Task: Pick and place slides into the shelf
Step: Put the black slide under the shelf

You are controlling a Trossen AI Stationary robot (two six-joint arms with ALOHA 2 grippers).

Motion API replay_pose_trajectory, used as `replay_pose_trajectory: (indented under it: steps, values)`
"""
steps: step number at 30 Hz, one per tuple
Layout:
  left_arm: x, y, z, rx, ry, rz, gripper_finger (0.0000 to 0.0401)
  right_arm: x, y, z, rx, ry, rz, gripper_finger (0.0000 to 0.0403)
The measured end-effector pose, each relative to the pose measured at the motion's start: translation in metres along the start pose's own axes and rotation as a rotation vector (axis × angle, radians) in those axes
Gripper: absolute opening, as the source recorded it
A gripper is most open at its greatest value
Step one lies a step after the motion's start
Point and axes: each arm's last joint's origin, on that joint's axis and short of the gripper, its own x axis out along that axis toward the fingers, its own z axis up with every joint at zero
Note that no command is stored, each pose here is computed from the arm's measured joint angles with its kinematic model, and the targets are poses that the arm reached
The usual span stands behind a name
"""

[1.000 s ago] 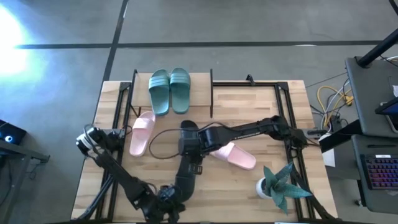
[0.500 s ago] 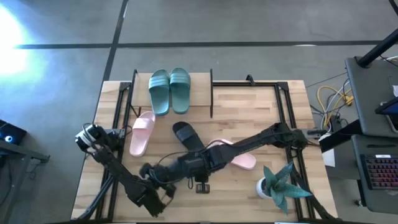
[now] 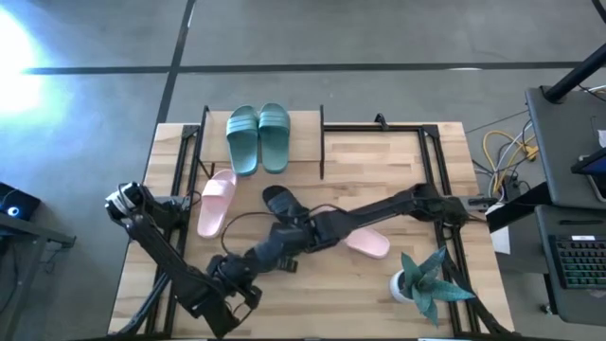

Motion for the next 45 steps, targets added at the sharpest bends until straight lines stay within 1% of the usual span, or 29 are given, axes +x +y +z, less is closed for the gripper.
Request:
replay_pose_trajectory:
  steps: [2,4,7,9,12,16,21,22,24,26,29,31,32,34,36,38,41,43,45]
  values:
    - [0.007,0.002,-0.006,0.013,0.016,0.033,0.0034,0.015,-0.003,-0.005,-0.021,0.035,-0.017,0.0073]
    - [0.012,0.004,-0.010,0.002,0.025,0.054,0.0034,0.028,-0.004,-0.009,-0.048,0.066,-0.023,0.0073]
    - [0.020,0.007,-0.015,-0.006,0.017,0.080,0.0034,0.042,-0.003,-0.016,-0.103,0.105,-0.029,0.0073]
    - [0.024,0.012,-0.017,0.015,0.009,0.110,0.0034,0.048,0.000,-0.020,-0.118,0.128,-0.003,0.0073]
    - [0.031,0.015,-0.015,0.013,-0.005,0.126,0.0034,0.048,0.007,-0.022,-0.123,0.140,0.072,0.0073]
    - [0.044,0.028,-0.010,0.026,-0.035,0.180,0.0034,0.039,0.022,-0.015,-0.096,0.099,0.178,0.0073]
    - [0.061,0.041,0.002,0.018,-0.110,0.225,0.0034,0.031,0.045,-0.004,-0.059,-0.039,0.332,0.0073]
    - [0.063,0.042,0.004,0.013,-0.115,0.235,0.0034,0.030,0.049,-0.002,-0.060,-0.070,0.347,0.0073]
    - [0.065,0.042,0.008,0.019,-0.126,0.240,0.0034,0.028,0.053,-0.003,-0.073,-0.088,0.351,0.0073]
    - [0.061,0.040,0.012,0.028,-0.134,0.228,0.0034,0.028,0.055,-0.003,-0.076,-0.091,0.356,0.0073]
    - [0.041,0.029,0.023,0.034,-0.178,0.155,0.0034,0.022,0.051,-0.002,-0.080,-0.058,0.338,0.0073]
    - [0.024,0.024,0.030,0.058,-0.175,0.103,0.0034,0.018,0.046,0.000,-0.093,-0.029,0.306,0.0073]
    - [0.016,0.021,0.032,0.060,-0.157,0.073,0.0034,0.017,0.042,0.000,-0.095,-0.017,0.266,0.0073]
    - [0.004,0.018,0.032,0.041,-0.122,0.024,0.0034,0.017,0.033,-0.001,-0.096,0.008,0.152,0.0072]
    - [-0.001,0.014,0.024,0.015,-0.069,-0.029,0.0034,0.020,0.021,0.000,-0.090,0.029,0.067,0.0072]
    - [0.000,0.009,0.010,-0.014,-0.014,-0.094,0.0034,0.026,0.008,0.001,-0.061,0.043,0.039,0.0072]
    - [0.012,-0.001,-0.015,-0.019,0.066,-0.160,0.0034,0.036,-0.011,0.002,0.013,0.064,0.014,0.0072]
    - [0.025,-0.003,-0.029,-0.002,0.088,-0.154,0.0034,0.043,-0.023,0.004,0.052,0.064,0.002,0.0072]
    - [0.039,-0.003,-0.038,0.008,0.086,-0.131,0.0034,0.049,-0.031,0.005,0.069,0.074,-0.002,0.0071]
